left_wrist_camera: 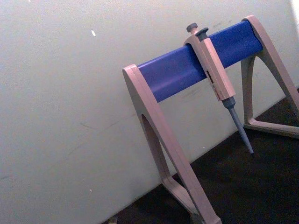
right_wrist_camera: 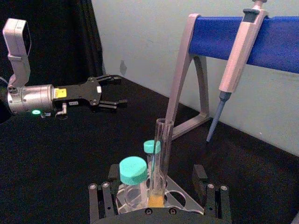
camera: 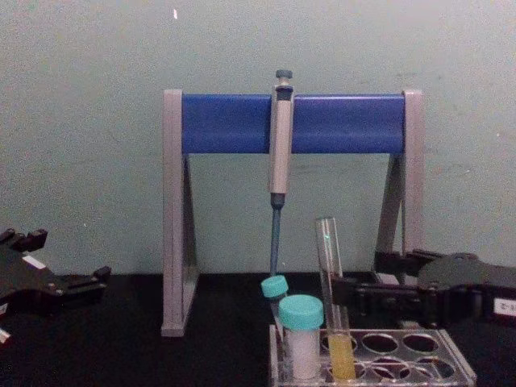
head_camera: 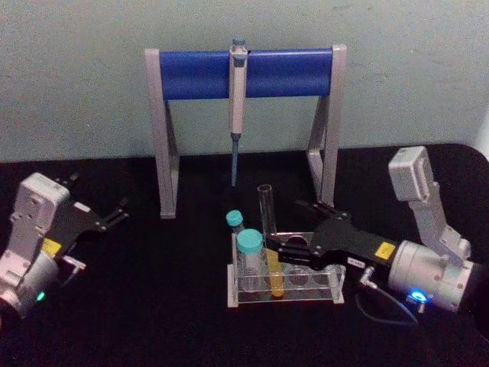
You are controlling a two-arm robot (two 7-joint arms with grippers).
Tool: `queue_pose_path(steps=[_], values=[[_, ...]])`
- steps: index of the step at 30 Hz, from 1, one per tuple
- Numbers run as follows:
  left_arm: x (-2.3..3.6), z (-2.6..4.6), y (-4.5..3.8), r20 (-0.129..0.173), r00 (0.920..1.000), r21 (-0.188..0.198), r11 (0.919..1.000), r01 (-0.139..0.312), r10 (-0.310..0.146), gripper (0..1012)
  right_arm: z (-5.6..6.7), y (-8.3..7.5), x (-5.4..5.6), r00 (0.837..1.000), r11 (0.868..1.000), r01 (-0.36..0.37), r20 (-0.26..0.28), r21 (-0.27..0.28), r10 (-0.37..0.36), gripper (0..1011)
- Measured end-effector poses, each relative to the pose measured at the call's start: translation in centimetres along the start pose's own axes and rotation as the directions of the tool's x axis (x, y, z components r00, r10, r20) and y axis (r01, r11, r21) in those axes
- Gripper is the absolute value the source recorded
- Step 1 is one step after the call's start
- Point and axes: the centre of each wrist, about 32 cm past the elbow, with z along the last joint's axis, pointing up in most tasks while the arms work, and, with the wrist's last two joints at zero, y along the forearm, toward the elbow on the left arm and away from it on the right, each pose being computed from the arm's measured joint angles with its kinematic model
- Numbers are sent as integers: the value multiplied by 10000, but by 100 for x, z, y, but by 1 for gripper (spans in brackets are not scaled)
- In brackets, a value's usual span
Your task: Pick up the test tube from the test tube rack, shake it, then place it back into the test tube rack.
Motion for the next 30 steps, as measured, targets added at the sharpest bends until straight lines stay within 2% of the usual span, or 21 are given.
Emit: queue_pose_path(steps=[16, 30], values=[[0, 0, 0, 0, 10000, 1, 10000, 0, 0, 1001, 34, 201, 141, 9999, 9999, -78, -149, -89, 77, 1000], [0, 0, 0, -1, 10000, 1, 10000, 0, 0, 1001, 37, 266, 178, 9994, 9994, -308, -189, -143, 305, 1000]])
